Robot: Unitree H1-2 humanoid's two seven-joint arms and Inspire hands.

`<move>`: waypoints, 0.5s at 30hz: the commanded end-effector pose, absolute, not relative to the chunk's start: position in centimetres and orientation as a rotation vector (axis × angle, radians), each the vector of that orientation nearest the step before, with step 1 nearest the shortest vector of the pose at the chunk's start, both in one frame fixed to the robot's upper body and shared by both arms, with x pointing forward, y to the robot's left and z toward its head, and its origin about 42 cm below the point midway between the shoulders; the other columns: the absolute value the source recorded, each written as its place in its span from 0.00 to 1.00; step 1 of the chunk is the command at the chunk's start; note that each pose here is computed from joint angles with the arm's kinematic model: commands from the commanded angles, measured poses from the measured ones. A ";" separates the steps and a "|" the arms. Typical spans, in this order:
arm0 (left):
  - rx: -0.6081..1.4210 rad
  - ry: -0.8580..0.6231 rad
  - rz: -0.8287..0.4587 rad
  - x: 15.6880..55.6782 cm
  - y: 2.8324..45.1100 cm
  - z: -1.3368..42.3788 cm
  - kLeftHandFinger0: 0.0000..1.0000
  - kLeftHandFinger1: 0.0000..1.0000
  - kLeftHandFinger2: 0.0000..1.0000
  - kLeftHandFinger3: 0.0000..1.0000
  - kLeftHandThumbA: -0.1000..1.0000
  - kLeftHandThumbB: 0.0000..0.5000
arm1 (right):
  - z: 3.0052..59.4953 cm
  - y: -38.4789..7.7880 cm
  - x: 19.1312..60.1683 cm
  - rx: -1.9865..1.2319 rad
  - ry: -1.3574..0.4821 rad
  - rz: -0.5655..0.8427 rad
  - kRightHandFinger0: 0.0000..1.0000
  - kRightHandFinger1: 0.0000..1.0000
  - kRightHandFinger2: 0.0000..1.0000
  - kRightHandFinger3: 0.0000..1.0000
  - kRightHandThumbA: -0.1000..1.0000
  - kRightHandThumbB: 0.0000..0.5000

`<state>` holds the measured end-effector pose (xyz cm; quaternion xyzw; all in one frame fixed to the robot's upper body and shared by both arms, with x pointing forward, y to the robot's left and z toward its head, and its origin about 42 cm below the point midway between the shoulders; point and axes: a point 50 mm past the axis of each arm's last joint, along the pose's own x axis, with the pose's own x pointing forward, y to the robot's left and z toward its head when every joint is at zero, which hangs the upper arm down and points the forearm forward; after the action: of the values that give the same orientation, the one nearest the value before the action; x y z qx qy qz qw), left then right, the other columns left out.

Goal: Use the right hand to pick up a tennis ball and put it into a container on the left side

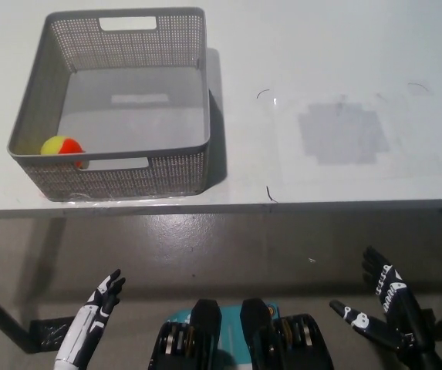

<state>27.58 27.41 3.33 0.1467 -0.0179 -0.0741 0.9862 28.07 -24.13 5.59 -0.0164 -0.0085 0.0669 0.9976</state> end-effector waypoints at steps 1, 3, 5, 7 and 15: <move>0.302 -0.109 -0.141 28.6 27.5 4.7 1.00 1.00 1.00 1.00 1.00 0.66 | 6.4 -24.5 29.1 -0.023 -0.048 0.141 1.00 1.00 1.00 1.00 1.00 0.39; 0.301 -0.113 -0.140 28.6 27.6 4.7 1.00 1.00 1.00 1.00 1.00 0.65 | 6.4 -24.5 29.1 -0.021 -0.051 0.146 1.00 1.00 1.00 1.00 1.00 0.42; 0.297 -0.109 -0.137 28.7 27.5 4.6 1.00 1.00 1.00 1.00 1.00 0.66 | 6.3 -24.5 29.2 -0.023 -0.049 0.145 1.00 1.00 1.00 1.00 1.00 0.41; 0.296 -0.108 -0.139 28.7 27.6 4.6 1.00 1.00 1.00 1.00 1.00 0.66 | 6.3 -24.5 29.2 -0.015 -0.046 0.152 1.00 1.00 1.00 1.00 1.00 0.42; 0.290 -0.111 -0.136 28.6 27.5 4.7 1.00 1.00 1.00 1.00 1.00 0.64 | 6.2 -24.5 29.1 -0.009 -0.044 0.172 1.00 1.00 1.00 1.00 1.00 0.37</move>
<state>28.03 27.39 3.63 0.1471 -0.0237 -0.0735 0.9861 28.29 -24.06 5.28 -0.0106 -0.0005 0.0790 0.9968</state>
